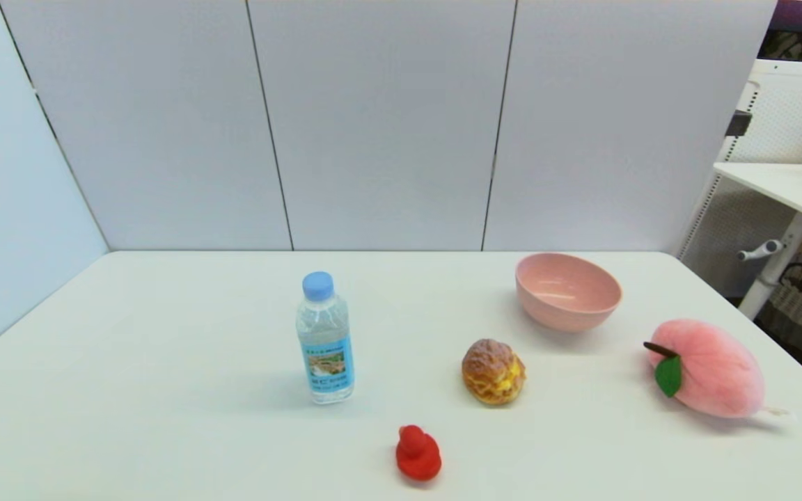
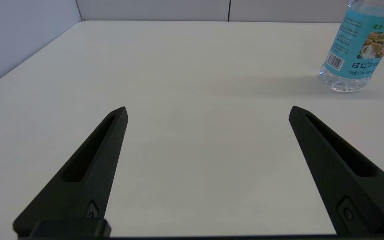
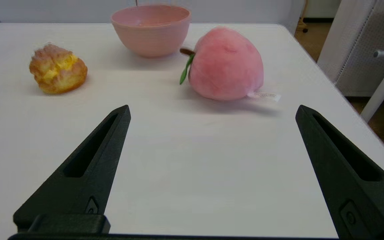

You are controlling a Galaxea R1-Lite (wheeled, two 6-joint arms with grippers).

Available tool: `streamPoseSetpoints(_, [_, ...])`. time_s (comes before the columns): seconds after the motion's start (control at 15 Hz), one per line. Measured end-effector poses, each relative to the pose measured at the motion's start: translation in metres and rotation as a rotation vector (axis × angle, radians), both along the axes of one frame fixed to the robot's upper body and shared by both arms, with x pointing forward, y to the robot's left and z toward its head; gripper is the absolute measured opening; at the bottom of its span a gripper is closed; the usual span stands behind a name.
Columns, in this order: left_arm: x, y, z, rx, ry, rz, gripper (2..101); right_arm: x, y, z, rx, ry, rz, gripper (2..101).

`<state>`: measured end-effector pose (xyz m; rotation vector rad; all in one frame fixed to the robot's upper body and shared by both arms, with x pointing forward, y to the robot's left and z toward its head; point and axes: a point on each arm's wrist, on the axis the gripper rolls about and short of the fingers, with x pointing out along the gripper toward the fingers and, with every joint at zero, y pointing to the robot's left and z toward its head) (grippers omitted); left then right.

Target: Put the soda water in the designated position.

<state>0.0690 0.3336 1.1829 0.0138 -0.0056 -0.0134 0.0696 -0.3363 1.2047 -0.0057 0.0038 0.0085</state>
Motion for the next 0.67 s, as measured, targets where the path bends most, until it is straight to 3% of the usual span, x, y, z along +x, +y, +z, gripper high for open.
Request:
streamPoseSetpoints(0.27, [0.0,0.0,0.0,0.001,0.0,0.0,97.8,0.005,0.0,0.049,-0.01,-0.029,0.026,98.0])
streamPoseSetpoints(0.67, [0.0,0.0,0.0,0.0,0.0,0.0,97.8,0.042,0.001,0.159,-0.024,-0.069,0.052,98.0])
